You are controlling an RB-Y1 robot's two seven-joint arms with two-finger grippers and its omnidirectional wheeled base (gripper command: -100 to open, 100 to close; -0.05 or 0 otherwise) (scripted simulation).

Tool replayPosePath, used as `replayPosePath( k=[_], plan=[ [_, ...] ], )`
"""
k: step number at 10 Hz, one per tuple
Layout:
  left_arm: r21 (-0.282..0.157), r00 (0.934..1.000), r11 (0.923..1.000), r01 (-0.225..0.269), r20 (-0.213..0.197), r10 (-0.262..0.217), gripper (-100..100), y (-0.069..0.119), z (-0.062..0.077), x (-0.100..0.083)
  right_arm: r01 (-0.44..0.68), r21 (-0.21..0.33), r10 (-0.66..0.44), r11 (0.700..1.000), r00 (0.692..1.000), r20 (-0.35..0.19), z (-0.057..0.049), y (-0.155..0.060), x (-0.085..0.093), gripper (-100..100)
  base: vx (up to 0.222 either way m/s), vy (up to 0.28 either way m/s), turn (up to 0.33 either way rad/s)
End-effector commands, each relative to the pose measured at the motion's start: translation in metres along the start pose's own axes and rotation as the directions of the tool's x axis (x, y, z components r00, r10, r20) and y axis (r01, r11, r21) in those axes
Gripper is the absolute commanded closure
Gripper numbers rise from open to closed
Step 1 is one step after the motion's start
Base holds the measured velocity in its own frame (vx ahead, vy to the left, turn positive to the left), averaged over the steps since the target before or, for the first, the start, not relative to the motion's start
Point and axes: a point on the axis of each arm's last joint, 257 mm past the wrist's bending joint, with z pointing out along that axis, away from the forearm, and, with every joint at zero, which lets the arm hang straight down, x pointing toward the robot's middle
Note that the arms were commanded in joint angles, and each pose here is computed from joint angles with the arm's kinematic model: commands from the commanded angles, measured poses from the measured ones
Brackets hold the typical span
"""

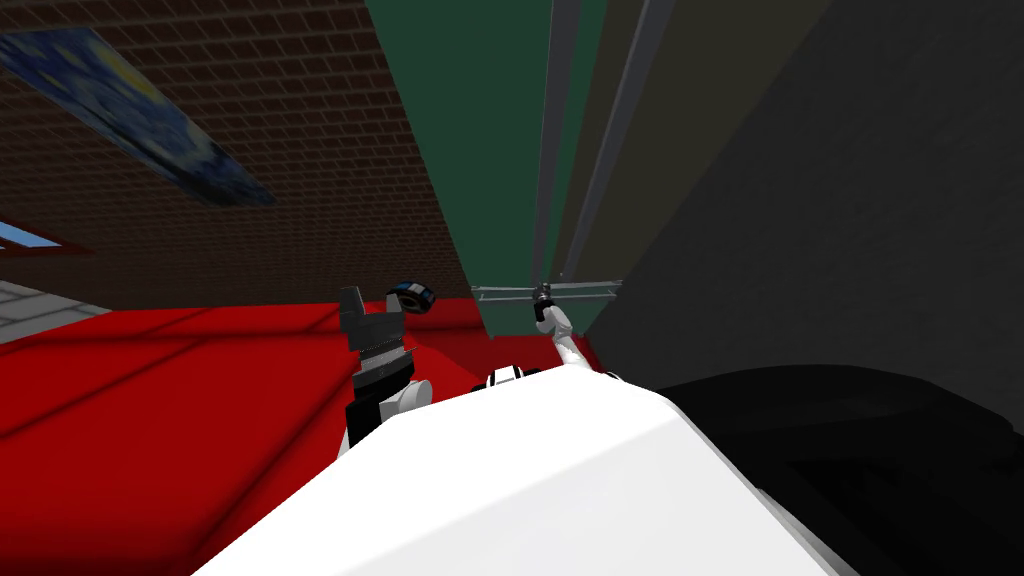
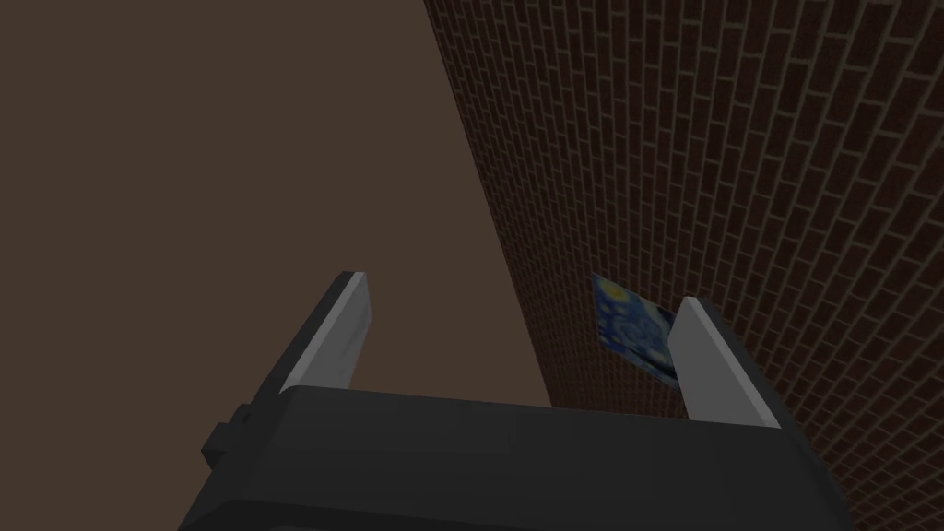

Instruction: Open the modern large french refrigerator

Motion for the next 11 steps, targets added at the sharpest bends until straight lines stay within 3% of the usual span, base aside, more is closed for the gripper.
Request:
replayPosePath(
  k=[1, 7, 8, 11],
  plan=[
    [0.0, 1.0, 1.0, 0.0, 0.0, 0.0, 0, 0.0, 0.0, 0.0, -0.004, 0.047, 0.005, 0.999, 0.999, -0.036, -0.004, -0.021, 0.01, 100, -0.019, 0.238, -0.119],
    [0.0, 1.0, 1.0, 0.0, 0.0, 0.0, 0, 0.0, 0.0, 0.0, 0.005, 0.164, 0.021, 0.987, 0.987, -0.157, -0.019, -0.069, 0.051, 100, -0.053, 0.29, -0.13],
    [0.0, 1.0, 1.0, 0.0, 0.0, 0.0, 0, 0.0, 0.0, 0.0, 0.005, 0.138, 0.018, 0.99, 0.986, -0.165, -0.02, -0.056, 0.058, 100, -0.037, 0.143, -0.047],
    [0.0, 1.0, 1.0, 0.0, 0.0, 0.0, 0, 0.0, 0.0, 0.0, 0.008, 0.193, 0.038, 0.981, 0.972, -0.232, -0.031, -0.079, 0.087, 100, 0.001, 0.227, -0.108]
  ],
)
